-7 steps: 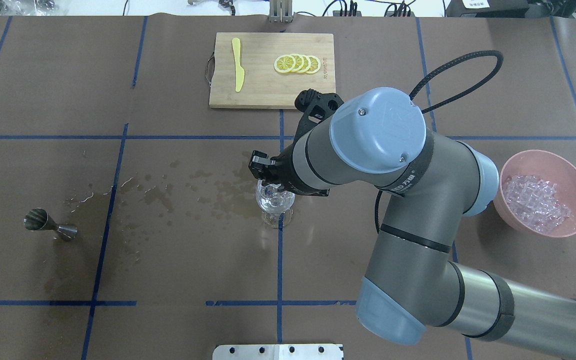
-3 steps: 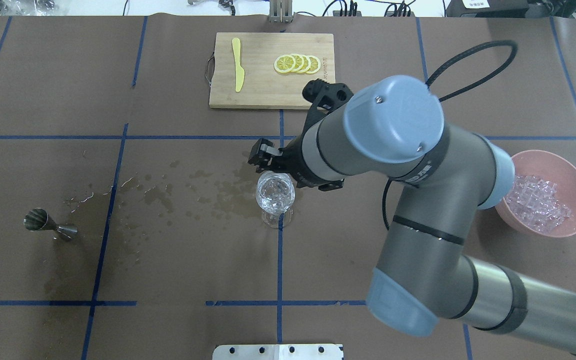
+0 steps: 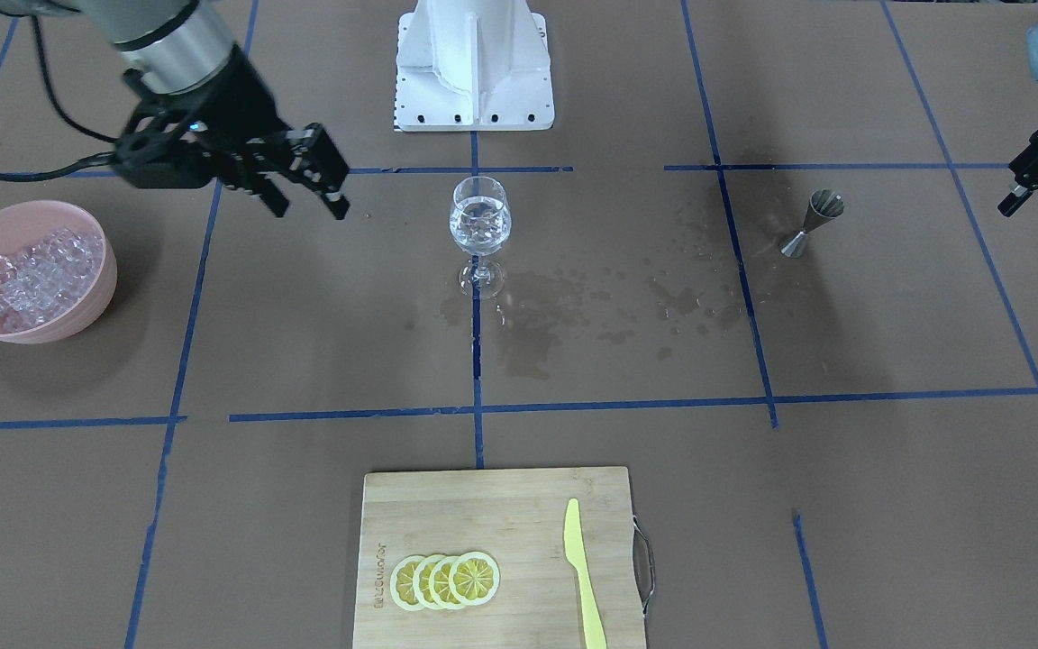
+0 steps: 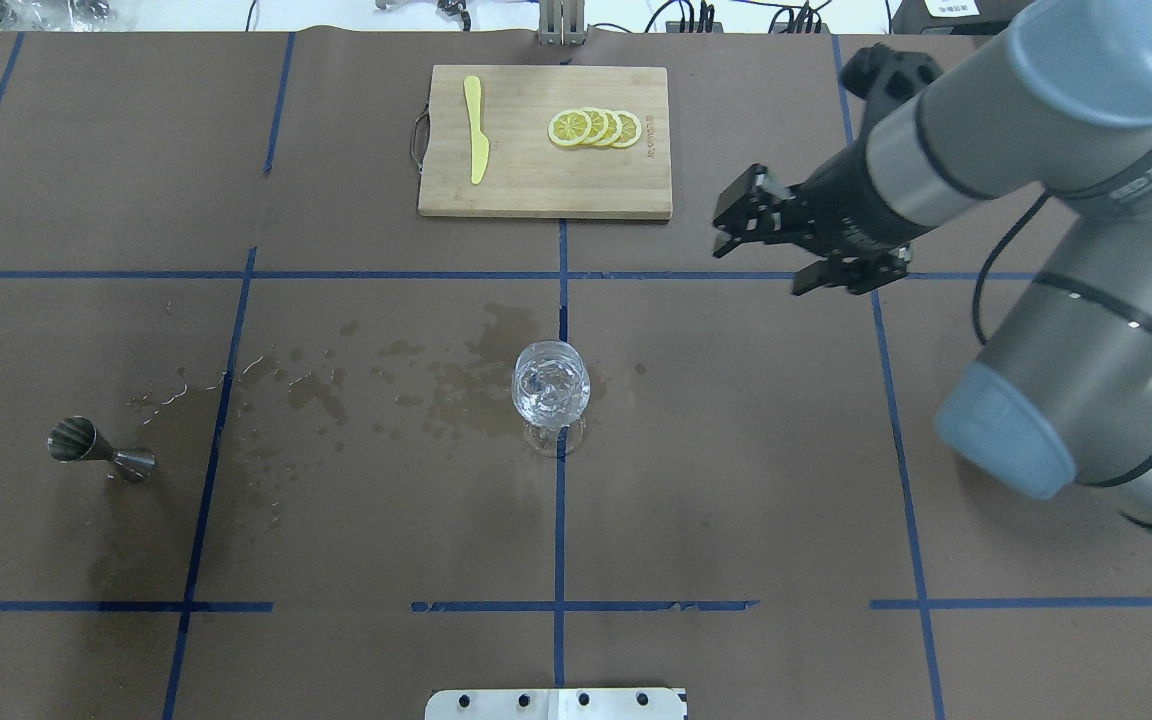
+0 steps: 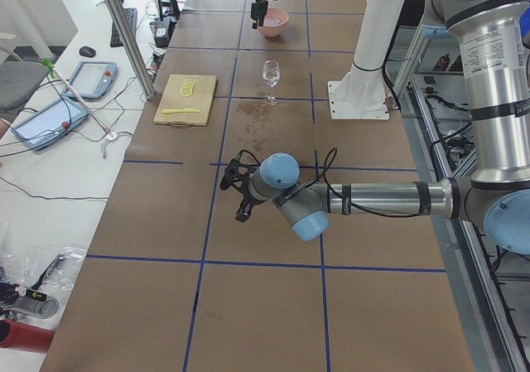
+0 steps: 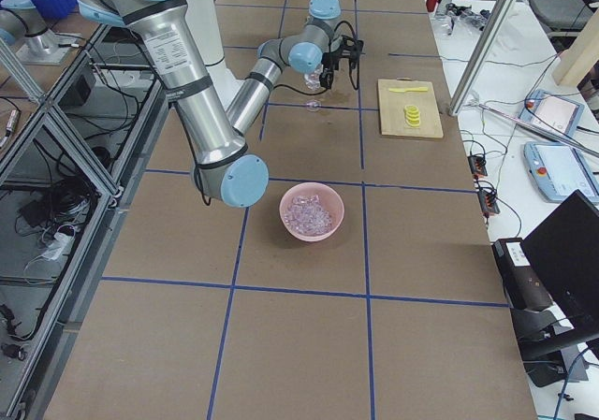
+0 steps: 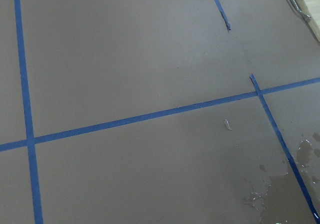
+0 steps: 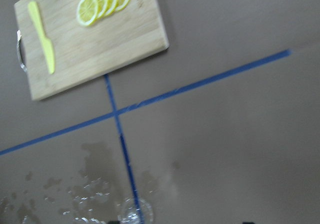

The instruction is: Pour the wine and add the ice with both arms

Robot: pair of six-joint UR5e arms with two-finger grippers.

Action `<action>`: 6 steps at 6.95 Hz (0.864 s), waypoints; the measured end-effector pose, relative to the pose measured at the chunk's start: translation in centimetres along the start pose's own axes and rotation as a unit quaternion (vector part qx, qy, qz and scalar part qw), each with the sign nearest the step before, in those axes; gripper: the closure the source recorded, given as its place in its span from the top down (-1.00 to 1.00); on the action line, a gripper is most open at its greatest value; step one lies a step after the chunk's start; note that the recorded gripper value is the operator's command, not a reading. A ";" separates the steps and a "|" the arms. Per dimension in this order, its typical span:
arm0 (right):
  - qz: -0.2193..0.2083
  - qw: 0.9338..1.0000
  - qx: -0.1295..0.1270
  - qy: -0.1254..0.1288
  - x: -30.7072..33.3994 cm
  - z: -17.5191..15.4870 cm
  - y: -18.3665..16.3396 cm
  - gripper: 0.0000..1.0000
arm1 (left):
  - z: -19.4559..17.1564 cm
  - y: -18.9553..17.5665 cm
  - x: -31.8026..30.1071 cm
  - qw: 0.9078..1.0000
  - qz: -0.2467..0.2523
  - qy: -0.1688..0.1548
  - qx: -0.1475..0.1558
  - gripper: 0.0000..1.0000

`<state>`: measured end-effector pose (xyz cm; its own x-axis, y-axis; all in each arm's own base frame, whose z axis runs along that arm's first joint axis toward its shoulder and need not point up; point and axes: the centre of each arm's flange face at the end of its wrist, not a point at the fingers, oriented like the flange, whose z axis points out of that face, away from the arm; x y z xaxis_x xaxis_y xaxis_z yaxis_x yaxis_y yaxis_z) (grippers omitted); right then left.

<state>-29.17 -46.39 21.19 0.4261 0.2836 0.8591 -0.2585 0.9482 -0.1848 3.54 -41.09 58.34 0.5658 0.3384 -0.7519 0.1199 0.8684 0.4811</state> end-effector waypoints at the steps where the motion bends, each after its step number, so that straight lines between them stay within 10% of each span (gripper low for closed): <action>1: -0.020 1.000 0.006 0.021 6.1 -1.9 -3.9 1.00 | 0.3 0.1 -0.8 0.999 0.032 -0.019 0.002 1.00; 4: -0.116 0.990 0.016 0.077 25.7 -8.1 -13.6 1.00 | 0.4 1.1 -4.1 0.994 0.094 -0.055 -0.011 1.00; 6: -0.172 0.979 0.006 0.107 35.9 -9.6 -17.7 1.00 | -0.7 -0.1 -6.3 0.995 0.036 -0.083 -0.047 1.00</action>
<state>-0.96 -51.61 50.76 0.6611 -0.0274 0.7498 -0.0783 0.9914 0.1052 -0.58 -43.07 62.67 0.6976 0.3431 -0.6290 0.0023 0.8768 0.4809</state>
